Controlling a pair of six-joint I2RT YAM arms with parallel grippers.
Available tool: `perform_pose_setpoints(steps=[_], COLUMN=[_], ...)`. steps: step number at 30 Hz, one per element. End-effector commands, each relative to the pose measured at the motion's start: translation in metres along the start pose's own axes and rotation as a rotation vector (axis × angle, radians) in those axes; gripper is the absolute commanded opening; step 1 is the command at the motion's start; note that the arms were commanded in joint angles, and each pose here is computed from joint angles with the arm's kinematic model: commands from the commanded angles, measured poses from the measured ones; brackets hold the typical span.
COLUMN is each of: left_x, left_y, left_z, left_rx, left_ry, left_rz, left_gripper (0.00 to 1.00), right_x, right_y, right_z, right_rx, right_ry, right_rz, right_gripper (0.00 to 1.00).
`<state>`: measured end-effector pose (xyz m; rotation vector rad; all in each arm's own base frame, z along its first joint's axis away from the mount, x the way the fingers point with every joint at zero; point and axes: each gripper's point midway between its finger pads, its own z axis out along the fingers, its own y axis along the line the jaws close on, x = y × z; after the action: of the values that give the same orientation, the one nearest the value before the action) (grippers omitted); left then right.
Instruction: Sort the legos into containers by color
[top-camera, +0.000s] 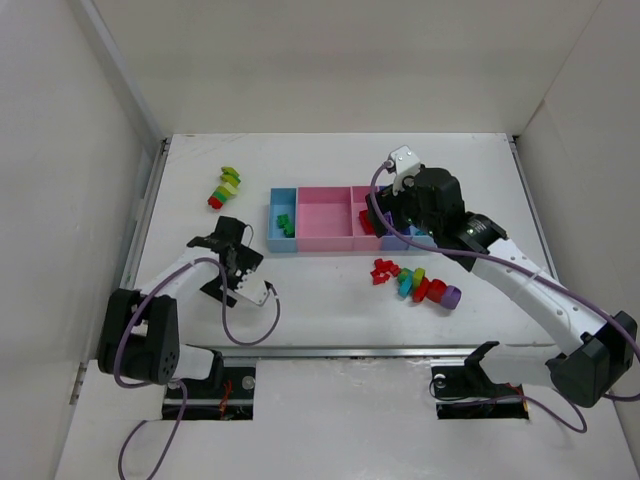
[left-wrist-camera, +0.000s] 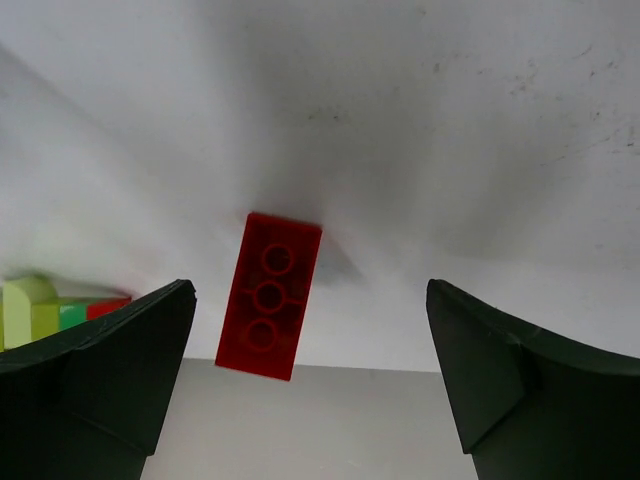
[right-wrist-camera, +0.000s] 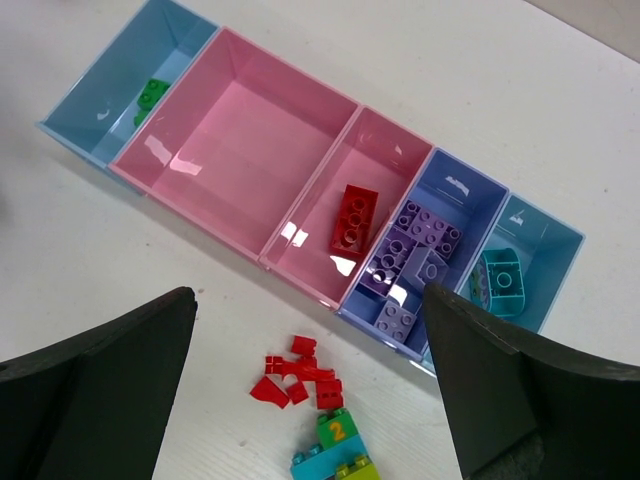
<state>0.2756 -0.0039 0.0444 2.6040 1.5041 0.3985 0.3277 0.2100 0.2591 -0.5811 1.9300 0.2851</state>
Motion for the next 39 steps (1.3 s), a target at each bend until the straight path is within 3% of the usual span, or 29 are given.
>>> perform_pose_setpoints(steps=[1,6,8,12,15,16,17,18,21,25,31,34,37,38,39], left_x=[0.005,0.010,0.014,0.022,0.021,0.019,0.018,0.017,0.008,-0.001,-0.012,-0.005,-0.009,-0.026,-0.032], left_y=[-0.001,0.016,0.011,0.009,0.006,0.008,0.002,0.008,0.021,0.051,0.065,0.072,0.118,0.155,0.170], left_z=[-0.002,0.009,0.015,0.020,0.022,0.019,0.019,0.016,0.000,-0.029,-0.054,-0.072,-0.120,-0.155,-0.174], left_rx=[0.051,-0.016,0.003,0.020,0.054,0.053,0.076,0.049,0.013,-0.054,-0.081,-0.103,-0.233,-0.316,-0.341], left_ry=[0.039,0.098,0.128,0.179,0.168,0.166,0.159,0.148,0.085,-0.045,-0.122,-0.143,-0.326,-0.506,-0.612], left_rz=[0.030,0.036,0.049,0.040,0.032,0.028,0.023,0.009,-0.041,-0.219,-0.239,-0.318,-0.504,-0.540,-0.616], left_gripper=[1.00,1.00,0.95,0.70,0.46,0.36,0.13,0.01,0.00,0.00,0.00,0.00,0.00,0.00,0.00], right_x=[-0.027,-0.026,-0.026,-0.025,-0.028,-0.023,-0.023,-0.023,-0.023,-0.023,-0.032,-0.033,-0.042,-0.044,-0.048], right_y=[0.003,0.003,0.003,0.003,0.001,0.001,0.001,0.001,0.001,0.001,0.003,0.004,0.005,0.004,0.007], right_z=[-0.013,-0.015,-0.015,-0.019,-0.021,-0.020,-0.020,-0.020,-0.020,-0.020,-0.019,-0.021,-0.026,-0.031,-0.031], right_rx=[-0.017,-0.017,-0.017,-0.017,-0.008,-0.008,-0.008,-0.008,-0.008,-0.008,-0.017,-0.026,-0.035,-0.034,-0.050], right_ry=[-0.084,-0.086,-0.086,-0.084,-0.093,-0.084,-0.084,-0.084,-0.084,-0.084,-0.101,-0.094,-0.130,-0.152,-0.168], right_rz=[-0.008,0.001,0.001,0.001,0.002,0.001,0.001,0.001,0.010,0.010,0.012,0.010,0.013,0.014,0.014], right_gripper=[1.00,1.00,1.00,1.00,1.00,1.00,1.00,1.00,1.00,1.00,1.00,1.00,1.00,1.00,1.00])
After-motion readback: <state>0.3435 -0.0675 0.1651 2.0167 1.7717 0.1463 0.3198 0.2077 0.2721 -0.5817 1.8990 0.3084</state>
